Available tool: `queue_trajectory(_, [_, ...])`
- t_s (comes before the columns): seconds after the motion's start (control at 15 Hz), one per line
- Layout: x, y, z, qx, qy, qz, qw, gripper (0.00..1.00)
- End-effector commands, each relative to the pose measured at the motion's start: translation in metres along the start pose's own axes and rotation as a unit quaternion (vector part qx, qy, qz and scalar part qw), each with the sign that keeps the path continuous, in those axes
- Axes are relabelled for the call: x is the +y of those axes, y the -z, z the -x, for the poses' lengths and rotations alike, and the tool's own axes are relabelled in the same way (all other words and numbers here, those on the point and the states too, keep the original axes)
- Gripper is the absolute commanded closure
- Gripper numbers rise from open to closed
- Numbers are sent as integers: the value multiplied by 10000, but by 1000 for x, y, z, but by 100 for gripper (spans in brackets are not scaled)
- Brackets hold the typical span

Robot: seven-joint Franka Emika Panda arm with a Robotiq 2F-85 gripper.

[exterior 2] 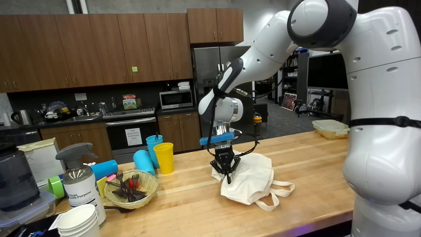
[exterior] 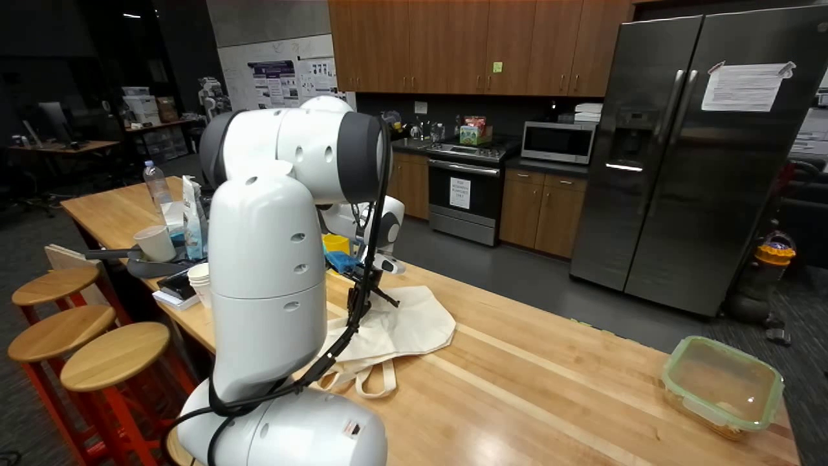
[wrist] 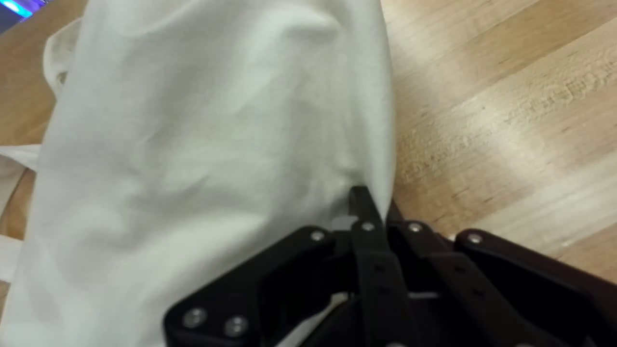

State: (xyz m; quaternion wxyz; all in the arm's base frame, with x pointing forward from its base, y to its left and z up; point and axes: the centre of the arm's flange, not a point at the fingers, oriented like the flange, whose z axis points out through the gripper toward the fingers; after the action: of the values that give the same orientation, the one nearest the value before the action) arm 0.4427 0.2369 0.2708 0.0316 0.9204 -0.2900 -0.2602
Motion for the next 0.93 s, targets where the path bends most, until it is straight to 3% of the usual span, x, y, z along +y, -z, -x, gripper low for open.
queue_trajectory(0.0, [0, 0, 0, 0, 0, 0, 10000, 96])
queue_trajectory(0.87, [0, 0, 0, 0, 0, 0, 10000, 99])
